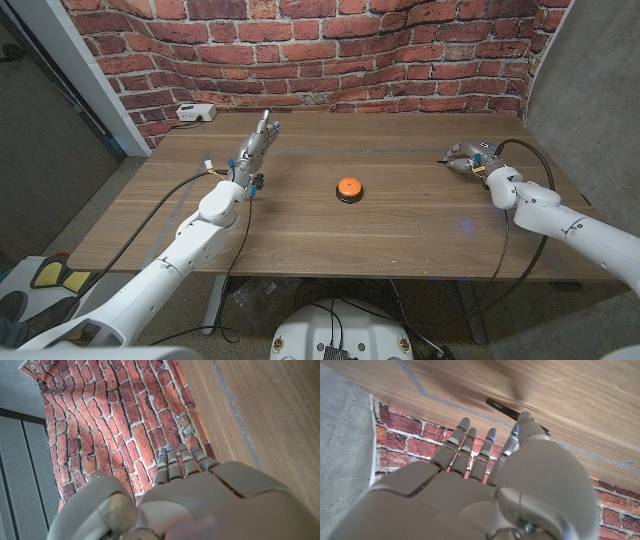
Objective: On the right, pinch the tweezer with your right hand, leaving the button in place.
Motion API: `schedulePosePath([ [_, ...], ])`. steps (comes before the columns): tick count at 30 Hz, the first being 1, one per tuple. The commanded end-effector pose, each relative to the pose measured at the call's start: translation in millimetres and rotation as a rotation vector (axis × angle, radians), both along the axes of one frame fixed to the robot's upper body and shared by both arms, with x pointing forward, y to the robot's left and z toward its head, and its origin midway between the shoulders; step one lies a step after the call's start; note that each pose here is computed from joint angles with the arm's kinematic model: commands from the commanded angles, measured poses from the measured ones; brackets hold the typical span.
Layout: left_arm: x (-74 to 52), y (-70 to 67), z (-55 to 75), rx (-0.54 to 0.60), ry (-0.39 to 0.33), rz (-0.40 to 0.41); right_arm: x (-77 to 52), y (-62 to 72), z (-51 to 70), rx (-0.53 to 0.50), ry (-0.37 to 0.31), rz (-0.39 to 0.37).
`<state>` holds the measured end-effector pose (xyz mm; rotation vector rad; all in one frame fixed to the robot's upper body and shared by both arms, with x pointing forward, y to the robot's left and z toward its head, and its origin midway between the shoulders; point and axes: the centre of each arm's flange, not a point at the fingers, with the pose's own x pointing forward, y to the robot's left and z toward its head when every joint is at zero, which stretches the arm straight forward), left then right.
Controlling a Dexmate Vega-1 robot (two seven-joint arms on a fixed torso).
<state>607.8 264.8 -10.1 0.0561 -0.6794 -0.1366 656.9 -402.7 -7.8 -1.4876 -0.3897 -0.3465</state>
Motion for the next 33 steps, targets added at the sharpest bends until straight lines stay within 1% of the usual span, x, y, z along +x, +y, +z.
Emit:
schedulePosePath([
  [1, -0.7, 0.3, 0.4, 0.000, -0.004, -0.006, -17.0, -0.3, 6.2, 0.021, -0.061, -0.003],
  [10, 0.0, -0.6, 2.4, 0.004, -0.008, -0.010, -32.3, 2.2, 13.9, 0.030, -0.117, 0.005],
  [25, 0.0, -0.2, 4.0, 0.002, -0.013, -0.012, -62.4, 17.6, 36.7, 0.016, -0.239, 0.051],
  [33, -0.8, -0.5, 4.6, 0.001, -0.018, -0.011, -76.3, 21.1, 45.2, 0.006, -0.295, 0.059],
])
